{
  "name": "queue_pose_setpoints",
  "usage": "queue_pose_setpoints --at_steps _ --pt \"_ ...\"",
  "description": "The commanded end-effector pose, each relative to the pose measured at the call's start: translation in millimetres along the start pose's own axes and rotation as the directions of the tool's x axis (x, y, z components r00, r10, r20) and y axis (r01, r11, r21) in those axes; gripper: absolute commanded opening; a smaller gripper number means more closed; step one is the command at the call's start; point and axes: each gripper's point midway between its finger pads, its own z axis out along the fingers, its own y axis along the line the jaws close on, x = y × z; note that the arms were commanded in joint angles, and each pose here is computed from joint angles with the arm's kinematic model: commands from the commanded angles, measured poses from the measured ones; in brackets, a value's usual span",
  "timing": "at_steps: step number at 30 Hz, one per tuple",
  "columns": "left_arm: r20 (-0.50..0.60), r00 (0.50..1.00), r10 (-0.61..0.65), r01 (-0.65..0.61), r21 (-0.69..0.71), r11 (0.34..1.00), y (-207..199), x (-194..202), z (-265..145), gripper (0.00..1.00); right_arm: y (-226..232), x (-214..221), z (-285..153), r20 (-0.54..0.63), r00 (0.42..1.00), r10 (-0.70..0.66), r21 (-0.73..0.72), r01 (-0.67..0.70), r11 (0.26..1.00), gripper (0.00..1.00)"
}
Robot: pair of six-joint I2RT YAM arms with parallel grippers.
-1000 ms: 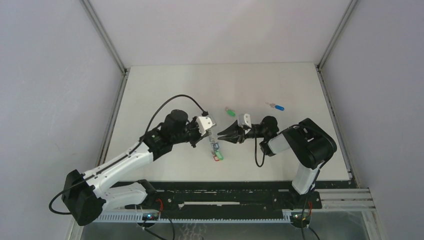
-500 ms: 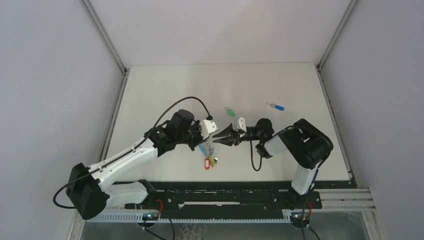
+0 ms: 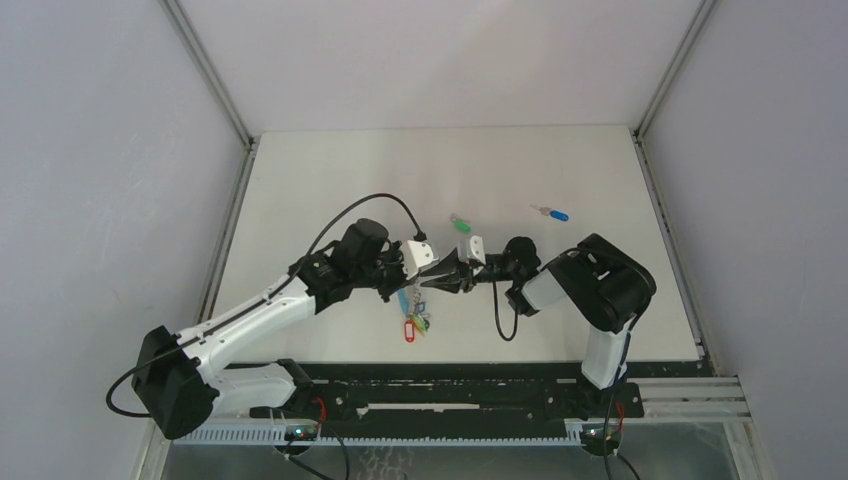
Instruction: Put the keys on the keyring
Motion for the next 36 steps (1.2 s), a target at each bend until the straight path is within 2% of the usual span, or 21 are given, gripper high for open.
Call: queue_pose_setpoints --at_steps 1,13,17,20,22,25,29,36 --pt "0.106 0.993 0.053 -0.053 -0.002 0.999 4.0 -33.7 -2.5 0.00 -6.5 -10.4 7.7 0.031 0.998 -0.047 -0.004 0.047 0.999 0.24" --pt "0.124 0.991 0.055 -0.057 0.013 0.998 1.8 -36.5 0.5 0.00 -3.1 -6.7 12.7 0.030 0.999 -0.031 -0.029 0.032 0.999 0.19" --pt "0.122 0.991 0.054 -0.056 0.018 0.998 1.3 -35.7 2.5 0.00 -2.8 -7.3 13.3 0.032 0.999 -0.026 -0.035 0.027 0.999 0.12" --pt "0.125 0.991 0.050 -0.051 0.006 0.999 2.8 -34.8 2.7 0.00 -3.0 -6.6 11.7 0.029 0.999 -0.017 -0.035 0.018 0.999 0.01" --pt "0.135 0.990 0.050 -0.048 -0.020 0.999 5.7 -33.7 1.9 0.00 -4.0 -7.6 9.7 0.029 1.000 -0.007 -0.035 0.008 0.999 0.00" --pt "0.172 0.984 0.051 -0.040 -0.065 0.997 8.9 -31.0 0.5 0.06 -5.4 -8.1 5.4 0.027 1.000 0.004 -0.027 -0.003 1.000 0.00" --pt "0.257 0.965 0.061 -0.031 -0.118 0.992 10.7 -30.5 -1.5 0.18 -6.9 -10.2 1.1 0.026 1.000 0.010 -0.015 -0.010 1.000 0.00" --pt "0.437 0.893 0.110 -0.018 -0.208 0.978 9.7 -24.5 -6.1 0.36 -6.6 -12.4 -1.2 0.027 1.000 0.013 -0.004 -0.013 1.000 0.00"
